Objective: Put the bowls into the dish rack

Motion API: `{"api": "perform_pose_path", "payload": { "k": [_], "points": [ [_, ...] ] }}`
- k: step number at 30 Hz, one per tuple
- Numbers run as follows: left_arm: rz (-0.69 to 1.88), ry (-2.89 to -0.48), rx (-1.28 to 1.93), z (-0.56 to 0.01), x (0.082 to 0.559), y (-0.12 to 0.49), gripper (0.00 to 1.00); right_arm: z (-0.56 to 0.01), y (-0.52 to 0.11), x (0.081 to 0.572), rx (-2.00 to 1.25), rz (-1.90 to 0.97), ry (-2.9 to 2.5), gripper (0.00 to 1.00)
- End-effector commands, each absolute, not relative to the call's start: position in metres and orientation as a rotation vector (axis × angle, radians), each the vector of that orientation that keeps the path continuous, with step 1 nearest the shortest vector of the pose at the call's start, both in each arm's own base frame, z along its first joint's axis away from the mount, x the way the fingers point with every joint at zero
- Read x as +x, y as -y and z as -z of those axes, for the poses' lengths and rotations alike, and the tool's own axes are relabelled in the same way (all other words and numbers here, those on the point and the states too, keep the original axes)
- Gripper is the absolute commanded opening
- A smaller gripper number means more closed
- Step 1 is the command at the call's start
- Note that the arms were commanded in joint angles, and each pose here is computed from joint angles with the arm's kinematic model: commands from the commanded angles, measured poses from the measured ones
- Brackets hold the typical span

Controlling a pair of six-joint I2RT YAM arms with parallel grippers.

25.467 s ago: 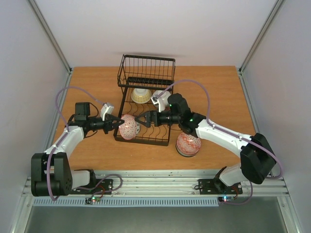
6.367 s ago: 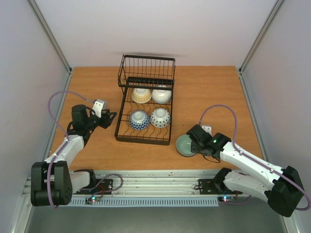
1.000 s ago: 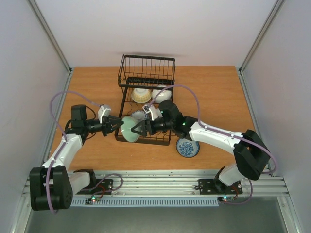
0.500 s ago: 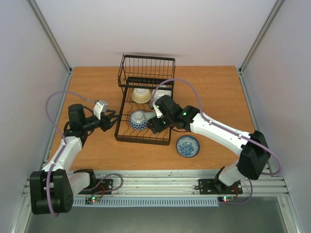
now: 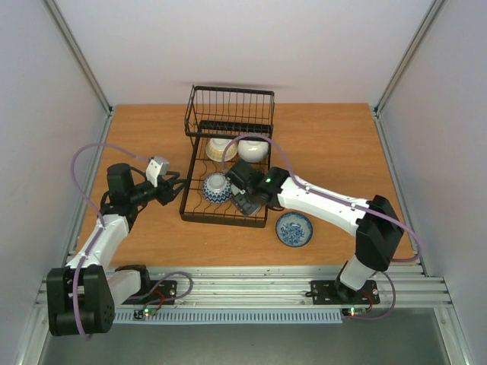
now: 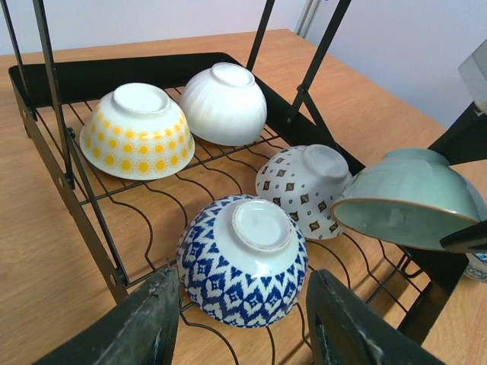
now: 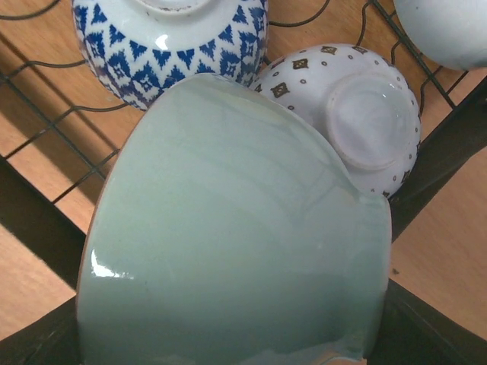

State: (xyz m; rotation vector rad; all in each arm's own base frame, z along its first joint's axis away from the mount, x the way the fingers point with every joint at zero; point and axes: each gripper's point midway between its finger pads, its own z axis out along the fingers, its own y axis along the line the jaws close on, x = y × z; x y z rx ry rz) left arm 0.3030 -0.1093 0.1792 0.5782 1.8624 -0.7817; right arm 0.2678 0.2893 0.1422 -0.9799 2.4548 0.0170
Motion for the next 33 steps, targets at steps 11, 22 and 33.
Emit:
{"api": "perform_pose_path", "payload": {
  "k": [11,22,33],
  "points": [
    [0.745,-1.824,0.574,-0.186,0.308,0.106,0.47,-0.14,-0.289,0.289,-1.063,0.458,-2.32,0.01],
    [0.744,-1.83,0.569,-0.184,0.309,0.106,0.47,-0.119,-0.283,0.295,-1.088,0.75,-2.288,0.01],
    [0.743,-1.83,0.573,-0.184,0.31,0.106,0.47,-0.112,-0.283,0.294,-1.078,0.825,-2.282,0.48]
  ]
}}
